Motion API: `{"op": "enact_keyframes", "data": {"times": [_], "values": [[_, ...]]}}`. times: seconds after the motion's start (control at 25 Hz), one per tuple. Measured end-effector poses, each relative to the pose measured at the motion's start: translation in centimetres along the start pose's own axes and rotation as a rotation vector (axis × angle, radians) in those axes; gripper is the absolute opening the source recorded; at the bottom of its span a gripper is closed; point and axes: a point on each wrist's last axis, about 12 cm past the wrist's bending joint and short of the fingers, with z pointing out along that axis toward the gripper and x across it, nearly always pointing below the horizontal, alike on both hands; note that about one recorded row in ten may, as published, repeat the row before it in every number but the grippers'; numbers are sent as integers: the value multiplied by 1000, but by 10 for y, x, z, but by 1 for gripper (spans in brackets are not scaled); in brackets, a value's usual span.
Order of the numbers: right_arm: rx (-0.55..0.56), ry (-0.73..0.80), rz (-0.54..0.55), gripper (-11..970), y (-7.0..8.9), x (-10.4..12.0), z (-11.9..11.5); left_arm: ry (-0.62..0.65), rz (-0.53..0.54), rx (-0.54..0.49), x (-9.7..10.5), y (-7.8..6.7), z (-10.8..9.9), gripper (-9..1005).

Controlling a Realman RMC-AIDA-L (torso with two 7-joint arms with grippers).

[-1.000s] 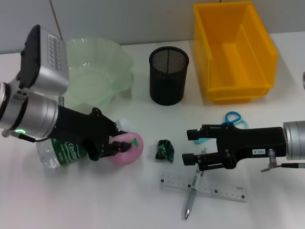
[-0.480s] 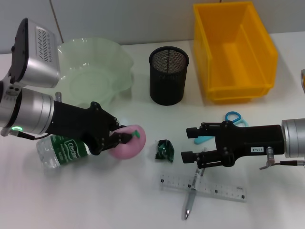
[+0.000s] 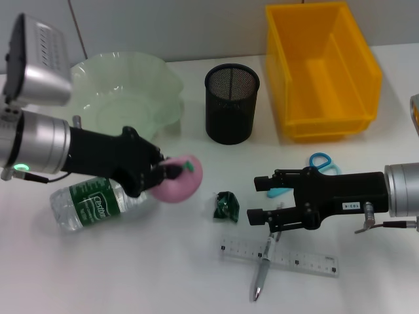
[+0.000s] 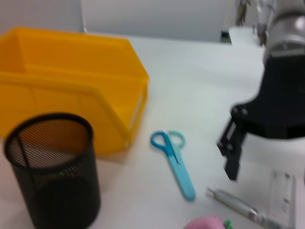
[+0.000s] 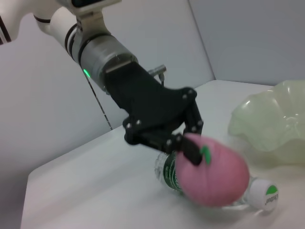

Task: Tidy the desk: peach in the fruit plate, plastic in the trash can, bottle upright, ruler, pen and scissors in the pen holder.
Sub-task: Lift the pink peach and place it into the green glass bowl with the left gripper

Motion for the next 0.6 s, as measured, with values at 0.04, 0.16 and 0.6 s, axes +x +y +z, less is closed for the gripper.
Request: {"op": "enact_keyframes", "data": {"times": [0.04,0.16,0.6], "values": [[-1,-1,1,784,0,0,1,-20,-10,-10,0,1,-2,56],[-2,-2,4,784,1,2,1,-59,-32,-31,0,3,-7,55],[-4,-2,5,781,3,5,2,-194,-110,-148,3,12,-15,53]]}}
